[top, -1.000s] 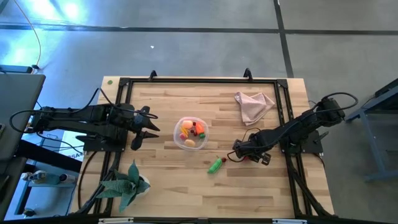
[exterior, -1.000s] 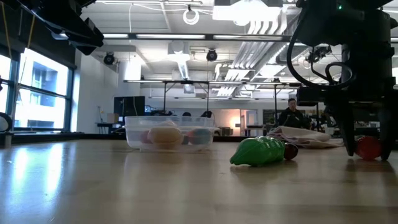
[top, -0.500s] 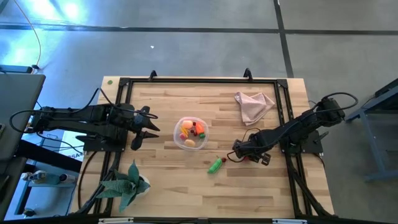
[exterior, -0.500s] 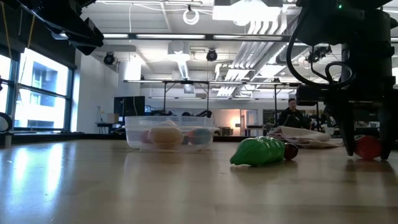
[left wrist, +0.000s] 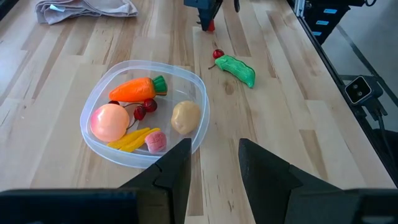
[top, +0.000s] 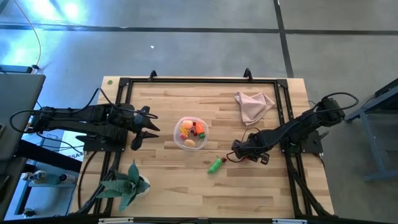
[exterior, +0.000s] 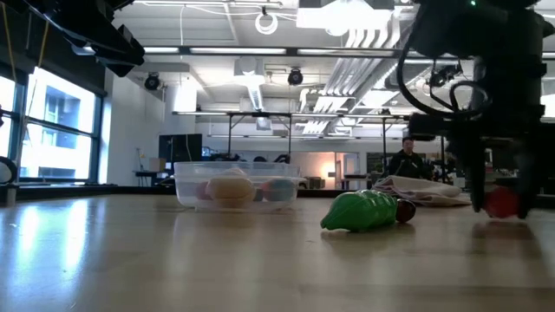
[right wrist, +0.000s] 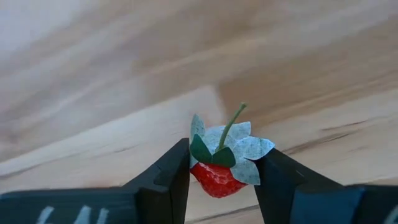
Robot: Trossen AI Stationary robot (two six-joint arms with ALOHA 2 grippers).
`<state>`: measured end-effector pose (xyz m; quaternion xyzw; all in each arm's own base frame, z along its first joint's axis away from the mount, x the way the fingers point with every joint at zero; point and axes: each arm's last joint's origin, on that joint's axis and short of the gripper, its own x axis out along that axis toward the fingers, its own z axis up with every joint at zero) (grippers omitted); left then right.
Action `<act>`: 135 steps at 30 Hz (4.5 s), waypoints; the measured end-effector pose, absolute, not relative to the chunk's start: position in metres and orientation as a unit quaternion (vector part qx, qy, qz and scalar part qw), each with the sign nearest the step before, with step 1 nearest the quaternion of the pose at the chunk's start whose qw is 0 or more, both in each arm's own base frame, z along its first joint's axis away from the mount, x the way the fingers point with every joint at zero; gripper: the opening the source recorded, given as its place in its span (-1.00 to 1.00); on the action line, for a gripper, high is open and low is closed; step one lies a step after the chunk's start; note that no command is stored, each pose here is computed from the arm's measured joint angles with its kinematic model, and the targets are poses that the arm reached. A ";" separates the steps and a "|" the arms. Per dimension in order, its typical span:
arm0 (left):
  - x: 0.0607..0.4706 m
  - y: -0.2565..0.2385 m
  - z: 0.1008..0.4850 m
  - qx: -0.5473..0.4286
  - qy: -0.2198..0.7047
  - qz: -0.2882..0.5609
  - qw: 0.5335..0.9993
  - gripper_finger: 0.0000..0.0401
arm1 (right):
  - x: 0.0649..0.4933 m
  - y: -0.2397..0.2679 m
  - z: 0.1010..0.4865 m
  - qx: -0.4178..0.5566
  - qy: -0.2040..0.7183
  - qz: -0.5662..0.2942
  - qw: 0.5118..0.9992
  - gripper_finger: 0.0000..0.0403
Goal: Pick and placing Produce into tupperware
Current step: Put the strawberry into the transparent bin, then put the pea pod into the transparent bin
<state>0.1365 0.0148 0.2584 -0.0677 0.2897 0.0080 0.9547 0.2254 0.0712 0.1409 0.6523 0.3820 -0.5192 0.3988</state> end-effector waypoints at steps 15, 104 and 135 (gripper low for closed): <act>0.137 0.015 0.258 -0.068 0.290 0.008 0.955 -0.39 | 0.286 0.042 0.217 0.555 0.280 -0.431 0.653 -0.38; 0.136 0.015 0.258 -0.068 0.290 0.008 0.955 -0.39 | 0.400 0.186 0.204 0.582 0.291 -0.611 0.450 -0.11; 0.137 0.015 0.258 -0.068 0.290 0.008 0.955 -0.39 | 0.402 0.170 0.179 0.571 0.245 -0.675 0.399 -0.11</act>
